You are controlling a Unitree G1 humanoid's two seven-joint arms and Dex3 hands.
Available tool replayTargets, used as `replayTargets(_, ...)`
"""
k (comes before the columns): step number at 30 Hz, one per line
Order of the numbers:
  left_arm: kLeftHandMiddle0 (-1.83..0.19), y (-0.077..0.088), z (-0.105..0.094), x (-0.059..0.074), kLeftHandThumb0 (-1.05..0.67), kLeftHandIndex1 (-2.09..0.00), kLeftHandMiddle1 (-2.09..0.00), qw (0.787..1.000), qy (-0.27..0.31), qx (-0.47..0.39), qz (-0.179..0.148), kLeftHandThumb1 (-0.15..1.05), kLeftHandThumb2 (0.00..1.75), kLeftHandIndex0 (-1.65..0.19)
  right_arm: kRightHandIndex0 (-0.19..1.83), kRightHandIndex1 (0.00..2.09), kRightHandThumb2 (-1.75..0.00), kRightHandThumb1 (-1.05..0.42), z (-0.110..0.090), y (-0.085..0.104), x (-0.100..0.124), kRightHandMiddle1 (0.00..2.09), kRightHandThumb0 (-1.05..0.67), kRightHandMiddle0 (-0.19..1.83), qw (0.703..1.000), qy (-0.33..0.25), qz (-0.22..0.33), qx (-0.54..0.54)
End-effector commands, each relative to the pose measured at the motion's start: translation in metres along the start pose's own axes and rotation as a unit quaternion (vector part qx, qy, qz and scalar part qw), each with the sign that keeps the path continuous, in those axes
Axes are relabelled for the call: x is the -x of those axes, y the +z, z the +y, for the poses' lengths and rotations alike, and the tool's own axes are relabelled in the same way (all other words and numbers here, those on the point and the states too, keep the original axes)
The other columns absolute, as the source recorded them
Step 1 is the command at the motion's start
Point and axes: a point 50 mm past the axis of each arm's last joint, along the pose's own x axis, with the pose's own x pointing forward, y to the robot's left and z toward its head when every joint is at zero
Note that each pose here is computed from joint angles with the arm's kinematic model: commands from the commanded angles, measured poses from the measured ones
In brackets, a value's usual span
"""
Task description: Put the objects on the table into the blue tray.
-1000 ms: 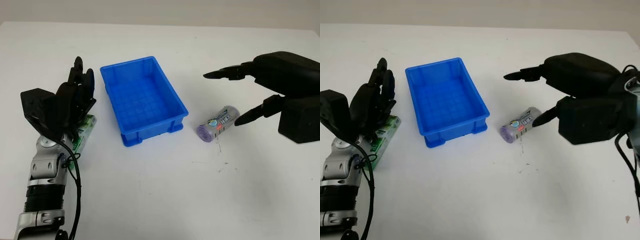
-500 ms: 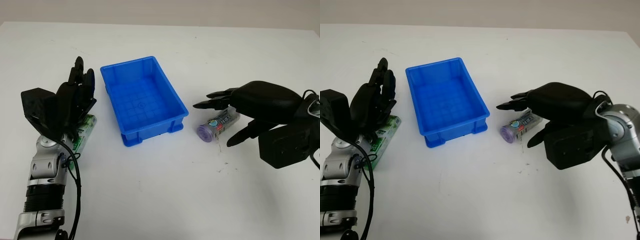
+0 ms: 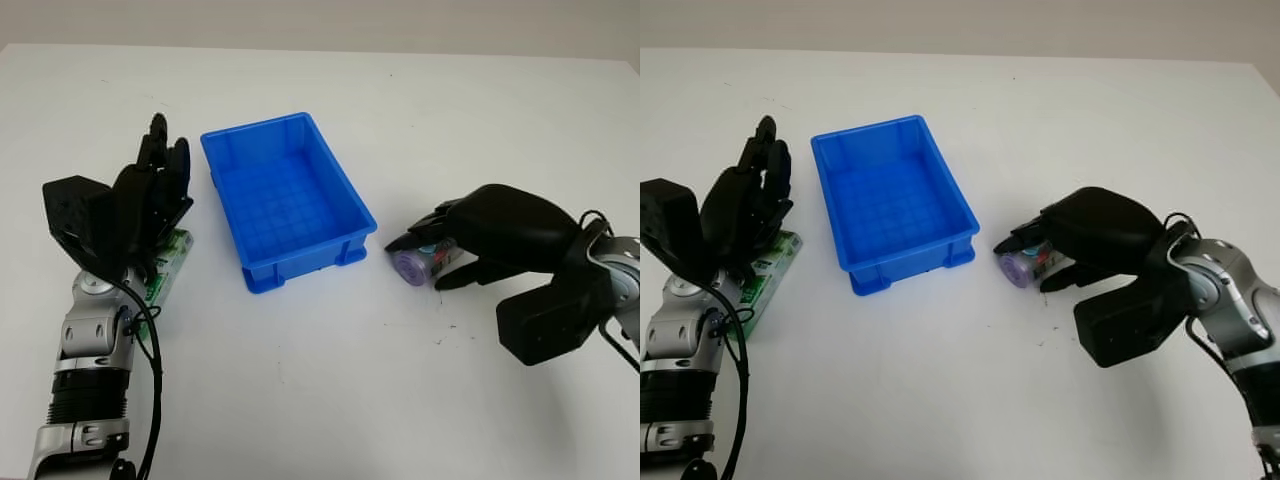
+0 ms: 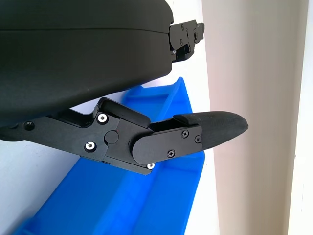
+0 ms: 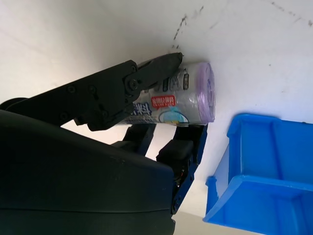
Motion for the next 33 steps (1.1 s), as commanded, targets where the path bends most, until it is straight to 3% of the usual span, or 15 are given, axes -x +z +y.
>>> replayTargets(1,0.19,0.003,0.002,0.002,-0.81,-0.04,-0.05,1.0,0.003,-0.005,-0.005,1.05,0.6,0.19,0.45,1.75,-0.05,-0.85,0.003,0.0,-0.002,1.33,-0.35,0.57,0.999,-0.007,0.003,0.031)
replayTargets(3,0.19,0.002,0.003,0.002,-0.8,-0.03,-0.05,1.0,0.004,-0.003,-0.004,1.05,0.6,0.19,0.53,2.02,-0.07,-0.91,0.002,0.0,-0.003,1.83,-0.5,0.5,0.996,-0.035,0.005,0.082)
replayTargets(6,0.19,0.001,0.002,0.002,-0.8,-0.04,-0.05,1.0,-0.001,-0.005,-0.002,1.05,0.61,0.18,0.78,2.09,-0.12,-1.03,0.002,-0.003,-0.005,2.06,-0.52,0.54,0.989,-0.075,0.009,0.13)
replayTargets(11,0.19,0.0,0.001,0.001,-0.81,-0.05,-0.05,1.0,-0.008,-0.008,0.001,1.05,0.6,0.18,0.96,2.09,-0.1,-1.04,-0.008,-0.008,-0.013,2.09,-0.51,0.61,0.983,-0.125,0.017,0.132)
replayTargets(21,0.19,-0.002,-0.003,-0.001,-0.82,-0.05,-0.05,1.0,-0.013,-0.012,0.003,1.05,0.61,0.18,0.95,2.09,-0.05,-0.99,-0.058,-0.023,-0.039,2.09,-0.45,0.7,0.965,-0.245,0.029,0.087)
replayTargets(24,0.19,-0.003,-0.004,-0.002,-0.82,-0.05,-0.03,1.0,-0.013,-0.011,0.002,1.05,0.61,0.19,1.04,2.01,-0.05,-0.96,-0.077,-0.017,-0.051,2.05,-0.42,0.79,0.953,-0.297,0.004,0.059)
replayTargets(26,0.19,-0.003,-0.004,-0.001,-0.82,-0.05,-0.04,1.0,-0.01,-0.014,0.004,1.05,0.61,0.19,1.07,2.06,-0.06,-0.97,-0.088,-0.01,-0.058,2.08,-0.41,0.85,0.944,-0.326,-0.019,0.043)
replayTargets(33,0.19,-0.004,-0.004,0.0,-0.81,-0.02,-0.03,1.0,-0.006,-0.011,0.003,1.05,0.61,0.19,1.19,2.09,-0.15,-1.04,-0.116,0.03,-0.078,2.09,-0.42,0.96,0.907,-0.403,-0.112,-0.04)
